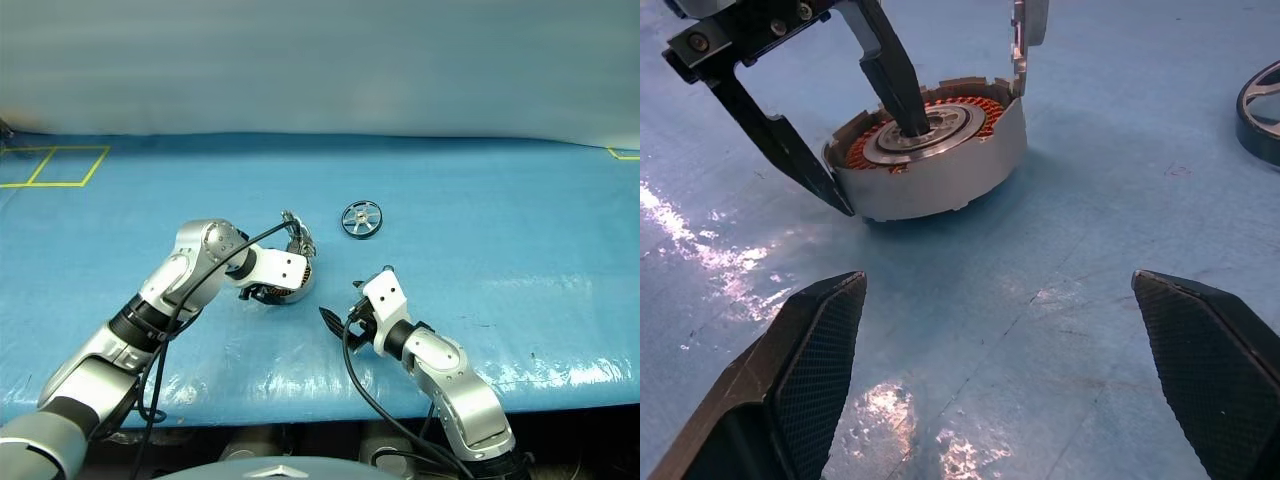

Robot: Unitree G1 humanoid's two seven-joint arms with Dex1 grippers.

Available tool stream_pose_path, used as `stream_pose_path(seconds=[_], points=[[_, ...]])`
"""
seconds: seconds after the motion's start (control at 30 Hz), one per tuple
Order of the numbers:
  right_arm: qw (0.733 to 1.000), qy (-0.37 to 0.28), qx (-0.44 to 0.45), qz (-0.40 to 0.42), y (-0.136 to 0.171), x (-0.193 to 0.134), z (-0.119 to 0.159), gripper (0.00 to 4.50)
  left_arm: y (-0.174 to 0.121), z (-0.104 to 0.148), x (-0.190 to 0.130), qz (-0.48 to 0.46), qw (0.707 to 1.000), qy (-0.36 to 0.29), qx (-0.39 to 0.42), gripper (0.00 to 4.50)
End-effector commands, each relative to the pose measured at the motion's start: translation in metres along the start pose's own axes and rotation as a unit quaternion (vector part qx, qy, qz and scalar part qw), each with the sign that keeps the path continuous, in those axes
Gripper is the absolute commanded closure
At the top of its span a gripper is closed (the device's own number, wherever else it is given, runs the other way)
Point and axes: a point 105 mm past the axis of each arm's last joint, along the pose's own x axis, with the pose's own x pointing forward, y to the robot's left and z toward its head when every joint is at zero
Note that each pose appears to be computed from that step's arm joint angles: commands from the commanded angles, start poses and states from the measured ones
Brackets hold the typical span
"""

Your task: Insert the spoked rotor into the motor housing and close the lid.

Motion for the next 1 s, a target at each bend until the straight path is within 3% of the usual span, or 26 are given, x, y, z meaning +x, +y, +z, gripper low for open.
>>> stream_pose_path(seconds=[0.03, 0.67, 0.97, 1.0], points=[[1.0, -0.024, -0.007, 0.008, 0.005, 0.001, 0.01, 0.0, -0.024, 0.008, 0.014, -0.034, 0.999, -0.01, -0.011, 2.4], [1.0, -0.019, 0.0, 0.007, 0.002, -0.001, 0.004, 0.0, -0.057, 0.024, 0.003, -0.032, 0.999, -0.029, -0.016, 2.4], [1.0, -0.016, -0.002, 0.006, 0.0, -0.002, 0.004, 0.0, -0.05, 0.019, 0.002, -0.002, 0.999, -0.026, -0.023, 2.4], [1.0, -0.016, -0.002, 0.006, 0.0, -0.003, 0.004, 0.0, -0.049, 0.022, 0.001, 0.0, 0.999, -0.033, -0.023, 1.69]])
